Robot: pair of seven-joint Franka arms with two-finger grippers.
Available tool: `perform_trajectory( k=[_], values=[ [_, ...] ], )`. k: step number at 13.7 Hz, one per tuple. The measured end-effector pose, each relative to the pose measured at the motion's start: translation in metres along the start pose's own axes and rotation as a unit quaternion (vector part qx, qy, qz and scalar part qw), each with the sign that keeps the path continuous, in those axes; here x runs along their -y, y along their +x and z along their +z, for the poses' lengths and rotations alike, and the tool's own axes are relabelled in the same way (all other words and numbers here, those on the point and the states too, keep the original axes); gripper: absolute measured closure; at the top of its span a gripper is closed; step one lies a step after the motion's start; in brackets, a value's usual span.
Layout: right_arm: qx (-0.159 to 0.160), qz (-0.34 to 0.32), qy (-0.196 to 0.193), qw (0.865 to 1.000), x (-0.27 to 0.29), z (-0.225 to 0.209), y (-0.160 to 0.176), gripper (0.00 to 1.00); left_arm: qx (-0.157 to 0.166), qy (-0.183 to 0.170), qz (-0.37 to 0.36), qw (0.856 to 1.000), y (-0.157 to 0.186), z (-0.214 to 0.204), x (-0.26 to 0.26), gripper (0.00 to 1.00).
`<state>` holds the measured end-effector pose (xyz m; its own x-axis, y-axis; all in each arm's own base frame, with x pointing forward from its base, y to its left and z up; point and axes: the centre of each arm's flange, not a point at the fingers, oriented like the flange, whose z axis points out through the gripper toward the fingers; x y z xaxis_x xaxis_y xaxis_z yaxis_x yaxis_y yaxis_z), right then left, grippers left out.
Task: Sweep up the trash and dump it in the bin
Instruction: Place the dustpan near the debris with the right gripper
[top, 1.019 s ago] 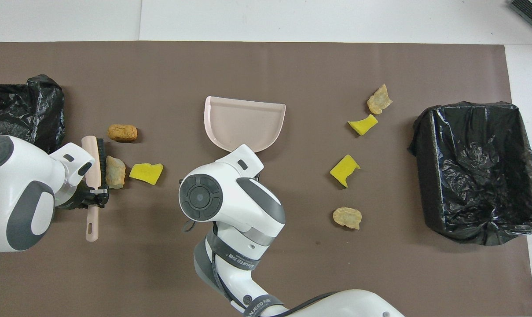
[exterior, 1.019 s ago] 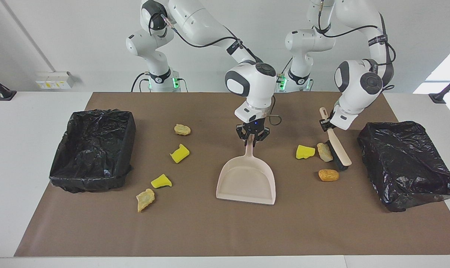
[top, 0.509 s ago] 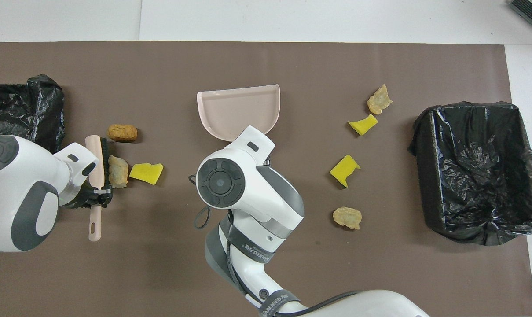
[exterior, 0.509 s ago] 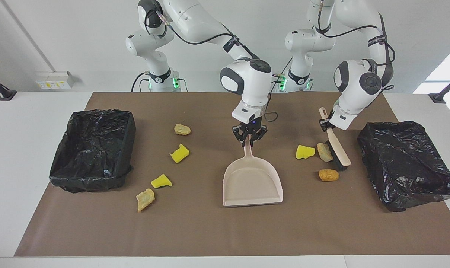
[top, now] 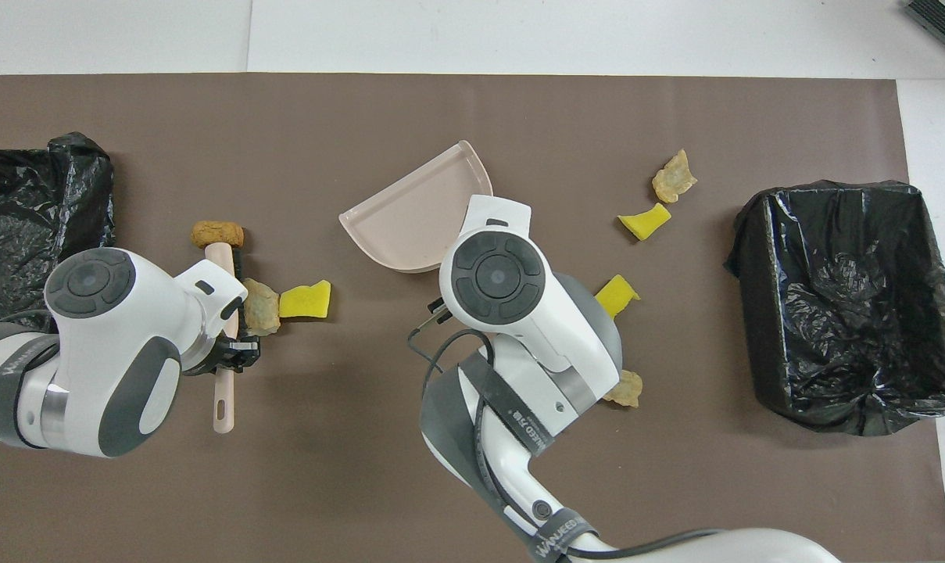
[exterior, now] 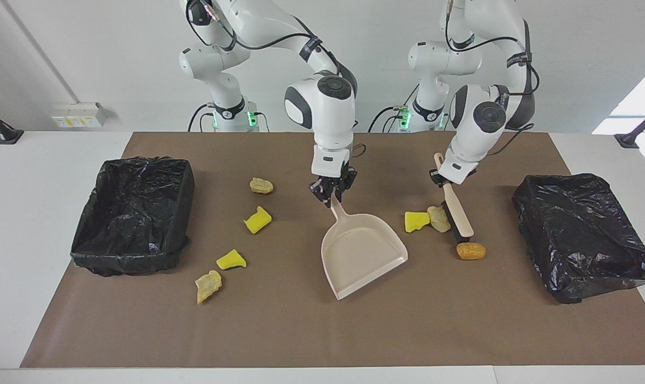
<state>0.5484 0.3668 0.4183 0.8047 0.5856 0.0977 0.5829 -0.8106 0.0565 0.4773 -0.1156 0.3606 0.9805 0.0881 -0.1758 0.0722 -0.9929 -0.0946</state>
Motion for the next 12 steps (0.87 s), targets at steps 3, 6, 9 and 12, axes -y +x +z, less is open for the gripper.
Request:
perform_trajectory(
  k=[3,6,9,12],
  values=[
    [0.021,-0.097,0.008,0.995,-0.026,0.006,-0.012,0.68,-0.014,-0.006,-0.012,1.000,0.007,-0.027,0.008,0.74],
    [0.034,-0.198,0.017,0.980,-0.045,0.020,-0.021,0.68,-0.045,-0.018,-0.032,0.998,0.021,-0.053,0.027,0.74],
    [0.044,-0.292,0.027,0.955,-0.035,0.017,-0.027,0.68,-0.073,-0.029,-0.036,0.996,0.044,-0.047,0.074,0.74],
    [0.041,-0.387,0.031,0.921,-0.030,0.013,-0.028,0.68,-0.083,-0.033,-0.032,0.996,0.064,-0.025,0.099,0.74]
  ],
)
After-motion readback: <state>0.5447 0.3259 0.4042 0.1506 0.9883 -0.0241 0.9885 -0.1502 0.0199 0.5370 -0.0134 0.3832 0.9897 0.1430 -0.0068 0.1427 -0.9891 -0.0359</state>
